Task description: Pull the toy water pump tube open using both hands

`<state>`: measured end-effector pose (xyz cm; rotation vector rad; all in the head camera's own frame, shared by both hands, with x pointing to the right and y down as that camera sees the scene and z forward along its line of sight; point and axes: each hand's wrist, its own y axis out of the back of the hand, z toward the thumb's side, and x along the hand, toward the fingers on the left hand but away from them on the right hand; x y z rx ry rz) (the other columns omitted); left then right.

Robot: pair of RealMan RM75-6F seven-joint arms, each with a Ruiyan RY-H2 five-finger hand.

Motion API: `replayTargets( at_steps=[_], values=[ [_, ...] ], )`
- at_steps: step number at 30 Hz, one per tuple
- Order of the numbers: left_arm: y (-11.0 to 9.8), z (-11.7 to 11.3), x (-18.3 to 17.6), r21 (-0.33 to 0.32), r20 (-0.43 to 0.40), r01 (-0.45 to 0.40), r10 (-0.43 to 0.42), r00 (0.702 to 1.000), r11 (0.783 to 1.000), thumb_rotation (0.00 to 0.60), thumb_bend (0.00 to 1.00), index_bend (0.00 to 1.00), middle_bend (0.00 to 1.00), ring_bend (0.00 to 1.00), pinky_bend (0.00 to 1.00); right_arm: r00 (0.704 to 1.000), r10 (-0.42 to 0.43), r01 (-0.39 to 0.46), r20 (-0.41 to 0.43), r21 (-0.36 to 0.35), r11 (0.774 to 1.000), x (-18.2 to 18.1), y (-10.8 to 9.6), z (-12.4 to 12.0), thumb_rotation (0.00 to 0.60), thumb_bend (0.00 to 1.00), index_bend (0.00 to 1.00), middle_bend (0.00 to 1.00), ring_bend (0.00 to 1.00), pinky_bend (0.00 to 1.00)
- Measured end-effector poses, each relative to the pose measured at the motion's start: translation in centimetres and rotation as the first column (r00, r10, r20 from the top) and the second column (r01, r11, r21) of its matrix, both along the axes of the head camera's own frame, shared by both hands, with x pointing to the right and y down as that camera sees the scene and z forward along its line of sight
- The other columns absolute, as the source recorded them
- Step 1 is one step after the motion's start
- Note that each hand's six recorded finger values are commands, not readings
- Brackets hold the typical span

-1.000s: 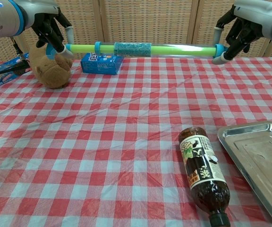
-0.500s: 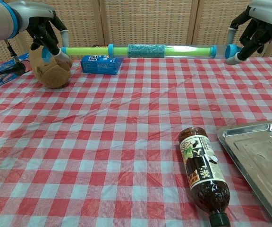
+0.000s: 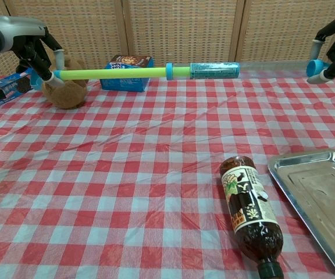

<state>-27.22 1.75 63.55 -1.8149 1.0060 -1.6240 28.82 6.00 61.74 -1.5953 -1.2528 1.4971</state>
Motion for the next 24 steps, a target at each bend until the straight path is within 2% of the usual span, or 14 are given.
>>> replayTargets(
  at_steps=[24],
  values=[
    [0.4, 0.7, -3.7, 0.010, 0.062, 0.046, -0.047, 0.997, 0.999, 0.600, 0.58, 0.89, 0.92, 0.86, 0.73, 0.996, 0.043, -0.043, -0.076, -0.001, 0.999, 3.6, -1.0, 0.5, 0.600, 0.45, 0.65, 1.00, 1.00, 0.63]
  ],
)
